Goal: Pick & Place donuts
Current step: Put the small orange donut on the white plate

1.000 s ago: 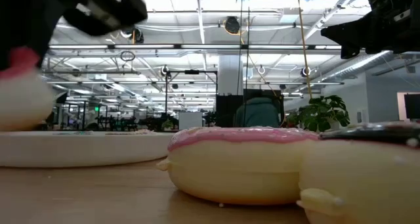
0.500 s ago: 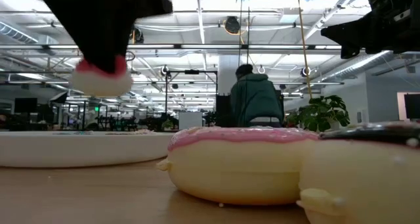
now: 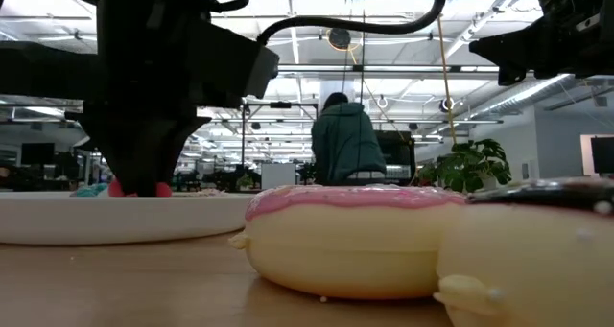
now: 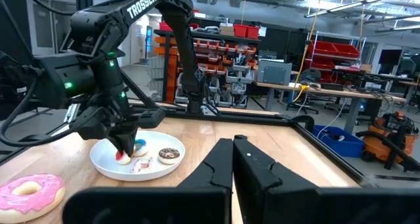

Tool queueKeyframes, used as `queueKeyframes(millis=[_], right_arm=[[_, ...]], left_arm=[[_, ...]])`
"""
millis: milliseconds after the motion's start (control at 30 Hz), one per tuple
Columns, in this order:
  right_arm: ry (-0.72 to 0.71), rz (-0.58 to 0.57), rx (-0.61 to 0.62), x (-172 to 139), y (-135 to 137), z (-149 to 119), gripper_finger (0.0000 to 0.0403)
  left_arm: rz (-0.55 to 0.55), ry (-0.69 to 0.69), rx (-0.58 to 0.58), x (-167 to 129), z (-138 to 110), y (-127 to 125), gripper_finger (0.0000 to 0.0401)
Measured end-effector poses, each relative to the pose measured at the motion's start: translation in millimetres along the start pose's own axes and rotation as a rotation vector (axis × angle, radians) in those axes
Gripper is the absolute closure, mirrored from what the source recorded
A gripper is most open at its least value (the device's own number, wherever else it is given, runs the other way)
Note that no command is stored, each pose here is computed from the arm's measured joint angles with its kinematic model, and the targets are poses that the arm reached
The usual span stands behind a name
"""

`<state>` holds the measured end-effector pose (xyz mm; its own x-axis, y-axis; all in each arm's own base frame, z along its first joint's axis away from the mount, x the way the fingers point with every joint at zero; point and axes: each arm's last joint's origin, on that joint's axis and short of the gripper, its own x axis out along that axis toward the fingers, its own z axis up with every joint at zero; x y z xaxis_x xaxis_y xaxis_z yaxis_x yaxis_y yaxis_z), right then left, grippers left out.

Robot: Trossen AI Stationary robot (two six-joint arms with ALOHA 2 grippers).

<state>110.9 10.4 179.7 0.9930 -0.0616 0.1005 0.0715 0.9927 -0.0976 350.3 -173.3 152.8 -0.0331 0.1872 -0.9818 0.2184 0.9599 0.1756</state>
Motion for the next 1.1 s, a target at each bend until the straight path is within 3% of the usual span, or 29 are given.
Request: queueKeyframes(millis=[133,333,633,833,1100], right_arm=[[0.0,0.0,0.0,0.0,0.0,0.0,0.0403],[0.0,0.0,0.0,0.0,0.0,0.1,0.0403],[0.0,0.0,-0.001,0.0,0.0,0.0,0.0403],[0.0,0.001,0.002,0.0,0.0,0.0,0.0403],[-0.001,0.001,0.002,0.0,0.0,0.1,0.0403]], left_arm=[[0.007,-0.012,-0.007,-0.3,1.0,0.2,0.0384],[-0.024,-0.013,0.02,-2.0,1.6,-1.8,0.0361],[-0.02,-0.108,0.03,-11.7,6.2,0.1,0.039],[-0.032,-0.107,0.035,-7.7,6.6,1.9,0.0362],[-0.055,-0.065,-0.053,1.5,3.9,10.0,0.0341]])
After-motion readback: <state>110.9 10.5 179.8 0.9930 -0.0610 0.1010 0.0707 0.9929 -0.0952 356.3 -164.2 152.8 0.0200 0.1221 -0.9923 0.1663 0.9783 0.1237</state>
